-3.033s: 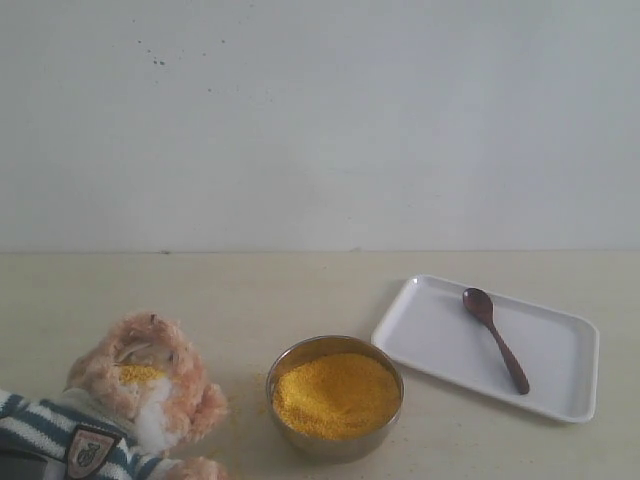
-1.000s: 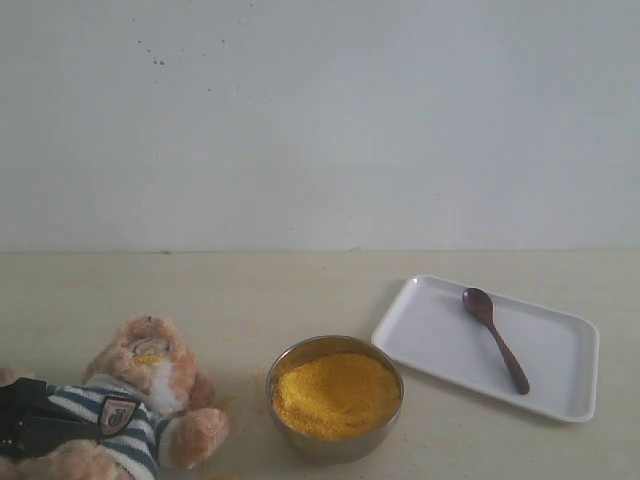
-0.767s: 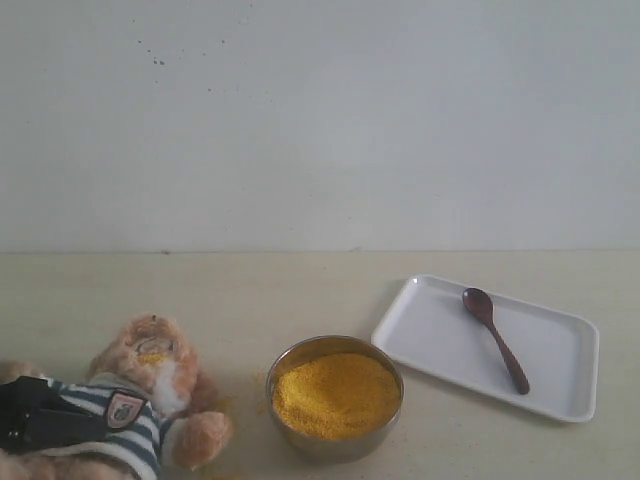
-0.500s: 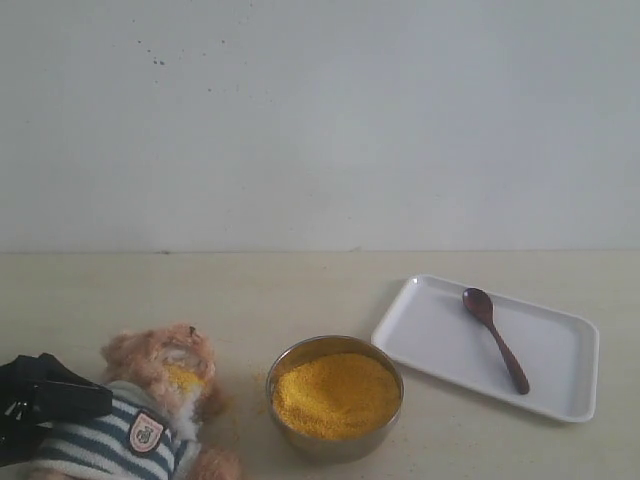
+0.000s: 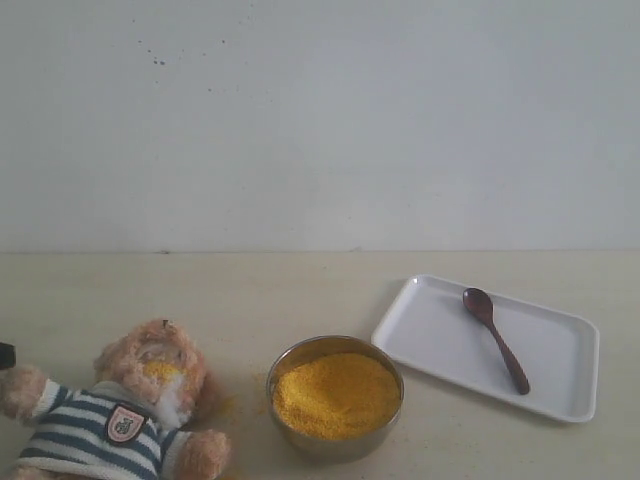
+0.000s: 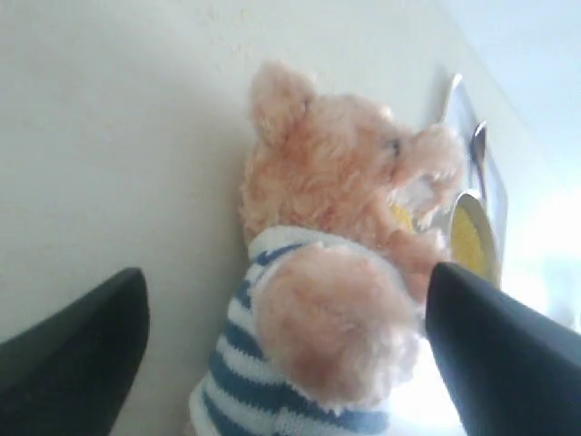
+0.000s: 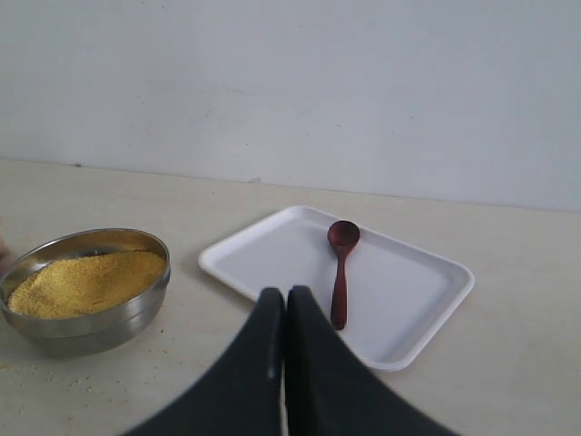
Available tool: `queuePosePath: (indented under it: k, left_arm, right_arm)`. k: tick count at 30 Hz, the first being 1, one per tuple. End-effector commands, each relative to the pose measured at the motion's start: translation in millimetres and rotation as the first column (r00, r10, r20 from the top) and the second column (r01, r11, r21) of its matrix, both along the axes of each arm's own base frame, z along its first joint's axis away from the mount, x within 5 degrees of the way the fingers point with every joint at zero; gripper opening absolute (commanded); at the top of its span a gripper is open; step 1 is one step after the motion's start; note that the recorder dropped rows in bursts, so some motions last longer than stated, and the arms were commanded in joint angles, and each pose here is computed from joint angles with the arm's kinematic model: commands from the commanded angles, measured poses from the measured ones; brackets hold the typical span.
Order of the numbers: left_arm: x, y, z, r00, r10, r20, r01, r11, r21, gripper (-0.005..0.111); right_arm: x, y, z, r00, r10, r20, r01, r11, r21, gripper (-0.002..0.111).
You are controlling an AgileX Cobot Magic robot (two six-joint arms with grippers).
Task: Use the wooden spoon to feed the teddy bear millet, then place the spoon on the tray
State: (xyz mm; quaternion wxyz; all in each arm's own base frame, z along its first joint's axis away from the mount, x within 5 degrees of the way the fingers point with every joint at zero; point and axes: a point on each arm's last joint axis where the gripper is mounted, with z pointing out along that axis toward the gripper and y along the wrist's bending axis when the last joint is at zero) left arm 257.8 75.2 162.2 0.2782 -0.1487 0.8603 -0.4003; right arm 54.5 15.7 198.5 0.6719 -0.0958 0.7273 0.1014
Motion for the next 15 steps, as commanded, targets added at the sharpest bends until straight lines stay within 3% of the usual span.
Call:
queuePosePath:
  k: [1, 5, 6, 7, 15]
  left_arm:
    - [-6, 11, 32, 0.989, 0.087, 0.116, -0.07, 0.987, -0.145, 0.067]
    - [-6, 15, 53, 0.961, 0.167, 0.218, -0.119, 0.969, -0.216, 0.031]
    - [-9, 13, 62, 0.955, 0.176, 0.24, -0.125, 0.969, -0.215, 0.011]
    - [-12, 10, 64, 0.952, 0.17, 0.255, -0.12, 0.972, -0.203, 0.004]
    - [-46, -16, 95, 0.903, 0.156, 0.399, -0.112, 0.985, -0.13, 0.004]
  right_arm:
    - [0, 0, 1, 1.0, -0.003, 0.008, 0.003, 1.0, 0.004, 0.0]
    - [0, 0, 1, 1.0, -0.003, 0.008, 0.003, 1.0, 0.004, 0.0]
    - [0, 0, 1, 1.0, -0.003, 0.008, 0.003, 1.0, 0.004, 0.0]
    - [0, 0, 1, 1.0, -0.003, 0.008, 0.003, 1.0, 0.004, 0.0]
    - [0, 0, 1, 1.0, -0.003, 0.008, 0.003, 1.0, 0.004, 0.0]
